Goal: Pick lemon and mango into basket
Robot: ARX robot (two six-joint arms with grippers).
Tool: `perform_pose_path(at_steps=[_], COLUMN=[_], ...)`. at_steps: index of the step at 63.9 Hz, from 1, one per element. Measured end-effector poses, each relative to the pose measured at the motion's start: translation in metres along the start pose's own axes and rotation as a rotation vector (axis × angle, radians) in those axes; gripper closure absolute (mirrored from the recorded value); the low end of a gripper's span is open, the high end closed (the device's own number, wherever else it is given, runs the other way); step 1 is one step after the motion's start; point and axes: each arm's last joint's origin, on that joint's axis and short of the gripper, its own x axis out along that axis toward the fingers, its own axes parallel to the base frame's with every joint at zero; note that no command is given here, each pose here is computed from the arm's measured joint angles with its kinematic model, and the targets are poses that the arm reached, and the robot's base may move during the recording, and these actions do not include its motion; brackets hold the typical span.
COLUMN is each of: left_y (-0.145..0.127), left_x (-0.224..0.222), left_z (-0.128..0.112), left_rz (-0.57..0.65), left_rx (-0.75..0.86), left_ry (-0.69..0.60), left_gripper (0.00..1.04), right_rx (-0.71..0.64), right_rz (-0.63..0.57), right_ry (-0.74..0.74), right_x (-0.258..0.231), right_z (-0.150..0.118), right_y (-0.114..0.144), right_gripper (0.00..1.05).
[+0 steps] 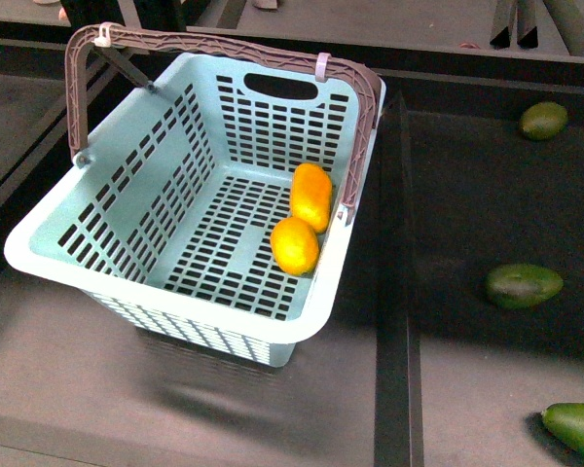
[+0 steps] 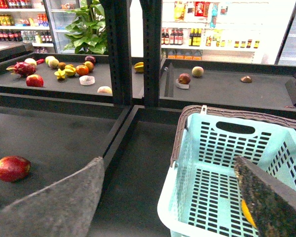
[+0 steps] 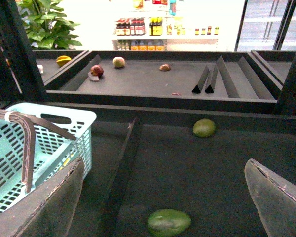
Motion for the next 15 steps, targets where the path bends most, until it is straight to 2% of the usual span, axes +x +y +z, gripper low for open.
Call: perform_pose_path(at_steps=[5,15], left_y=[0.0,0.0], left_x=[0.0,0.0], left_z=[0.0,0.0], left_rz=[0.0,0.0], left_rx=[0.002,0.002], left_ry=[0.0,0.0], left_gripper=[0.05,0.07], right_rx=[0.0,0.0], right_rz=[0.0,0.0], right_ry=[0.0,0.0], right_x=[0.0,0.0], right_z=[0.0,0.0], right_y=[0.0,0.0], right_gripper=[0.09,0.09])
